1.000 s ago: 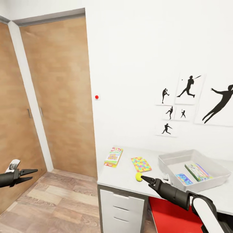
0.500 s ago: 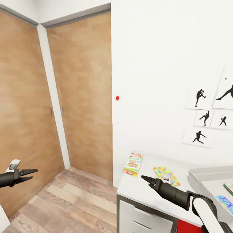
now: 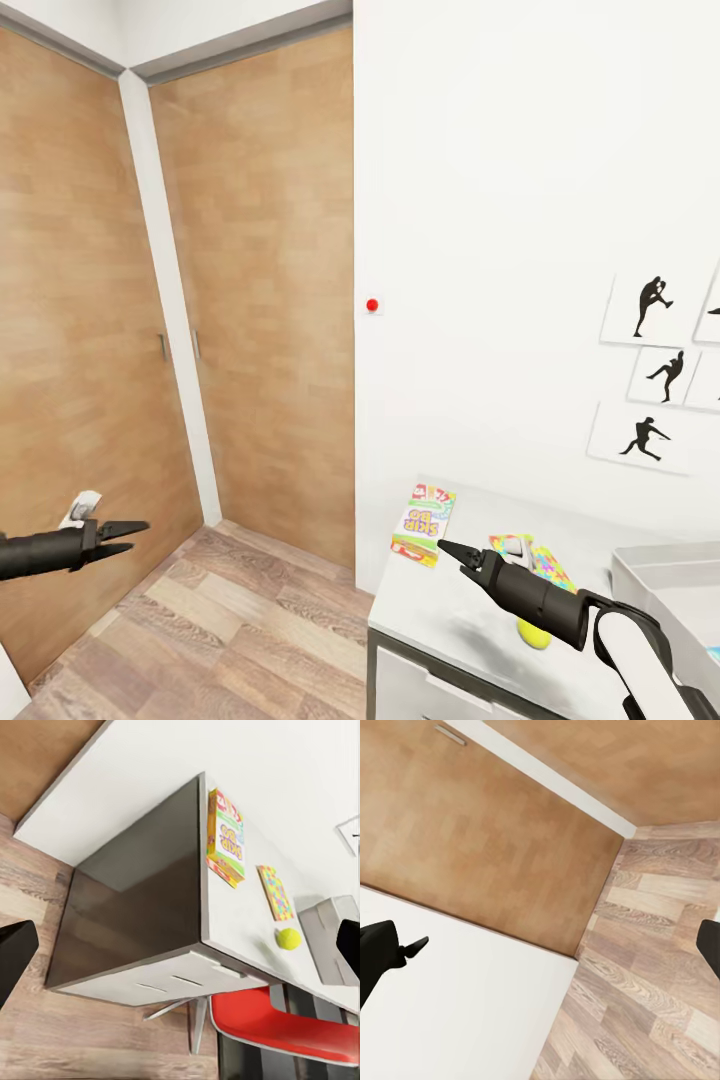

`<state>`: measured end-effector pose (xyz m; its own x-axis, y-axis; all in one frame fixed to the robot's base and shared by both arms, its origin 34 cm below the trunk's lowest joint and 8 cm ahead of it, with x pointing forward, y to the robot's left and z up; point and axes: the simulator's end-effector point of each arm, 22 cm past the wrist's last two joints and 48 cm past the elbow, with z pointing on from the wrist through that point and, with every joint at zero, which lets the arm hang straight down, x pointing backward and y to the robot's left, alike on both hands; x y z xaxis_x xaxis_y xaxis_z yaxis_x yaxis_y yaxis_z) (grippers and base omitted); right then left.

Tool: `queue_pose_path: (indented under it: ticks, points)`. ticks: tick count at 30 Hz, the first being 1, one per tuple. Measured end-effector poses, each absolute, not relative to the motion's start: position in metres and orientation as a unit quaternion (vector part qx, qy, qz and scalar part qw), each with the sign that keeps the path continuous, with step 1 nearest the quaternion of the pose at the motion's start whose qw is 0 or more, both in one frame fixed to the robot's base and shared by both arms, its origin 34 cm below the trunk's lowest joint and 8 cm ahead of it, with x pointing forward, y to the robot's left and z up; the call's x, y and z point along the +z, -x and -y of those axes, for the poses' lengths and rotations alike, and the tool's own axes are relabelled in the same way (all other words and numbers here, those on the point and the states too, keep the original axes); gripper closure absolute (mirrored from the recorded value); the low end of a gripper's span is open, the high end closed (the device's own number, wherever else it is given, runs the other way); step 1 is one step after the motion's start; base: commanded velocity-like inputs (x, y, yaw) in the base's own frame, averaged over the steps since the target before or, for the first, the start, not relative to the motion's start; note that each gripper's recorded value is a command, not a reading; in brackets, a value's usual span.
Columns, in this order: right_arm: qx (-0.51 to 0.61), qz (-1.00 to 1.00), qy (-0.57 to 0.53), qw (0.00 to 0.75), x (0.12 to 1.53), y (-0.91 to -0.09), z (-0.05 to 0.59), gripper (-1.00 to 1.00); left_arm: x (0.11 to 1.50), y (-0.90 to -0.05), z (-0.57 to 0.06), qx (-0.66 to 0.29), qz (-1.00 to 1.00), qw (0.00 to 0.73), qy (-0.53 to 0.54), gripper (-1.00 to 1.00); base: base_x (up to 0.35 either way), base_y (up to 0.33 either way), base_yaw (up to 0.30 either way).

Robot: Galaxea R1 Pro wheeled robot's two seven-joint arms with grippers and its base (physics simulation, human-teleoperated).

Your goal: Put all the toys in the child's room - the three board games (two on the bed and one on the table), the two jigsaw puzzles on the table, and the tennis ball on the table - inside the toy box on the table in the child's room.

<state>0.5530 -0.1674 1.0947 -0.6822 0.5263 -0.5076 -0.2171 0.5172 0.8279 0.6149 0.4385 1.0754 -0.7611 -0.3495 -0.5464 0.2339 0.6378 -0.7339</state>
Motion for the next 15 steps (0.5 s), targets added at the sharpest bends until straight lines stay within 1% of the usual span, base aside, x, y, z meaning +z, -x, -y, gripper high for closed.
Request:
queue_pose_path:
  ticks: [2,5,9,12,15]
  points:
    - [0.481,-0.781,-0.099,0.386,1.094,-0.553,0.168,-1.0,1.056,-0.637,-0.413,-0.391,-0.855,0.339,0.028,-1.0,0.004,-0.001,0.0]
    - [0.48,-0.782,-0.1,0.385,1.093,-0.553,0.168,-1.0,1.031,-0.67,-0.397,-0.309,-0.887,0.342,0.034,-1.0,0.001,0.0,0.0]
    - [0.479,-0.783,-0.101,0.384,1.091,-0.553,0.168,-1.0,1.025,-0.683,-0.394,-0.278,-0.894,0.349,0.044,-1.0,0.0,0.0,-0.005]
    - [0.478,-0.783,-0.102,0.384,1.091,-0.554,0.168,-1.0,1.027,-0.685,-0.399,-0.272,-0.893,0.354,0.05,-1.0,0.002,0.011,-0.135]
    - [0.477,-0.783,-0.104,0.385,1.091,-0.554,0.17,-1.0,1.031,-0.683,-0.408,-0.272,-0.892,0.358,0.052,-1.0,0.054,0.144,-0.231]
